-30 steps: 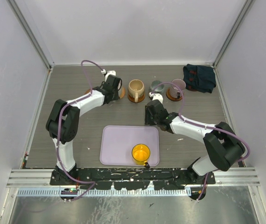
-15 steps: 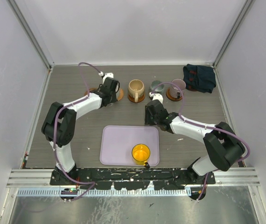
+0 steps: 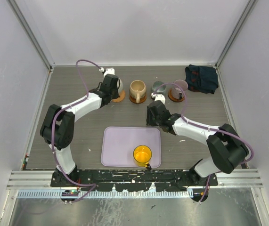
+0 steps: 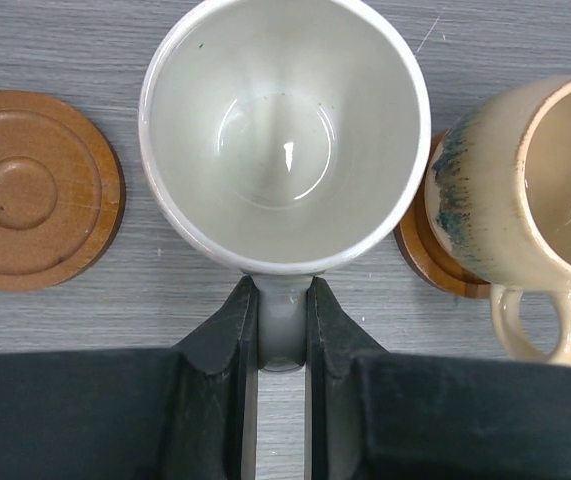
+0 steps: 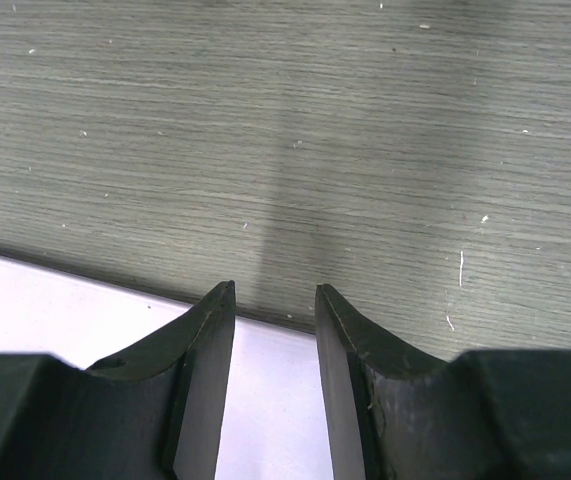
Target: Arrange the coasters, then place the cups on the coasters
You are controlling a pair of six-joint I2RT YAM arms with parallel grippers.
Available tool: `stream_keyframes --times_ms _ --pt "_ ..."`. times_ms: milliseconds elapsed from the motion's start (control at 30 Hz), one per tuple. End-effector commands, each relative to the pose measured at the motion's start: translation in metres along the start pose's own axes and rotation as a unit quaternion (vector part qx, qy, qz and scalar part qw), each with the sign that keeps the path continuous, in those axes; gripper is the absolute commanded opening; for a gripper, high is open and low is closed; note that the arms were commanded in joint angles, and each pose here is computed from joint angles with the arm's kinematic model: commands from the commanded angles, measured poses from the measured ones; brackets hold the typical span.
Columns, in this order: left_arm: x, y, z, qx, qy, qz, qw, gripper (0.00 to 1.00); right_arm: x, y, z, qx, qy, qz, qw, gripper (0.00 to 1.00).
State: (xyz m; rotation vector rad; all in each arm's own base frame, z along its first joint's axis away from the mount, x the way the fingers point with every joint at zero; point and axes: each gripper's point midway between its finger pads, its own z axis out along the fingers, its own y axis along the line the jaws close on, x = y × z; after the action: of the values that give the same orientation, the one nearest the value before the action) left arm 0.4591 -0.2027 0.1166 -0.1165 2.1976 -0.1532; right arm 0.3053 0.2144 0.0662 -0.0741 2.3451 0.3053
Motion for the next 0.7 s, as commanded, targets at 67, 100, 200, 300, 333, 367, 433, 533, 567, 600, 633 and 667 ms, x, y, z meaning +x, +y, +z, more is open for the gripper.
stream_keyframes --times_ms 67,100,200,300,333,367,433,533,567,600,633,667 --pt "-0.072 -0.022 -0.016 0.036 -0.102 -0.054 0.993 0.0 -0.025 0.01 -0.011 -0.019 -0.043 0.018 0.999 0.43" --pt "-0.07 -0.021 -0.014 0.034 -0.1 -0.056 0.993 0.0 -0.024 0.011 -0.01 -0.019 -0.042 0.018 0.999 0.43" --pt "-0.068 -0.022 -0.012 0.032 -0.093 -0.063 0.993 0.0 -0.024 0.011 -0.01 -0.02 -0.041 0.019 0.999 0.43" --pt "-0.062 -0.02 -0.009 0.023 -0.079 -0.067 0.994 0.0 -0.024 0.011 -0.01 -0.02 -0.041 0.019 0.999 0.43" --pt "-0.057 -0.018 -0.008 0.017 -0.069 -0.065 0.995 0.0 -0.024 0.011 -0.01 -0.02 -0.041 0.018 0.999 0.43" --pt "-0.056 -0.017 -0.008 0.014 -0.065 -0.063 0.996 0.0 -0.024 0.011 -0.01 -0.02 -0.041 0.018 0.999 0.43" --pt "-0.051 -0.015 -0.008 0.01 -0.053 -0.058 0.997 0.0 -0.023 0.011 -0.009 -0.02 -0.041 0.018 0.999 0.43" --pt "-0.045 -0.014 -0.007 0.002 -0.033 -0.048 0.998 0.0 -0.022 0.011 -0.009 -0.021 -0.039 0.017 0.999 0.43" --pt "-0.043 -0.013 -0.006 0.0 -0.03 -0.046 0.998 0.0 -0.023 0.012 -0.009 -0.022 -0.041 0.018 0.999 0.43" --pt "-0.042 -0.013 -0.006 0.002 -0.03 -0.045 0.999 0.0 -0.023 0.012 -0.008 -0.023 -0.041 0.019 0.999 0.43" --pt "-0.042 -0.014 -0.005 0.003 -0.03 -0.045 0.999 0.0 -0.023 0.012 -0.008 -0.024 -0.041 0.019 0.999 0.43" --pt "-0.041 -0.014 -0.005 0.003 -0.028 -0.044 0.999 0.0 -0.023 0.013 -0.008 -0.025 -0.041 0.019 0.999 0.43"
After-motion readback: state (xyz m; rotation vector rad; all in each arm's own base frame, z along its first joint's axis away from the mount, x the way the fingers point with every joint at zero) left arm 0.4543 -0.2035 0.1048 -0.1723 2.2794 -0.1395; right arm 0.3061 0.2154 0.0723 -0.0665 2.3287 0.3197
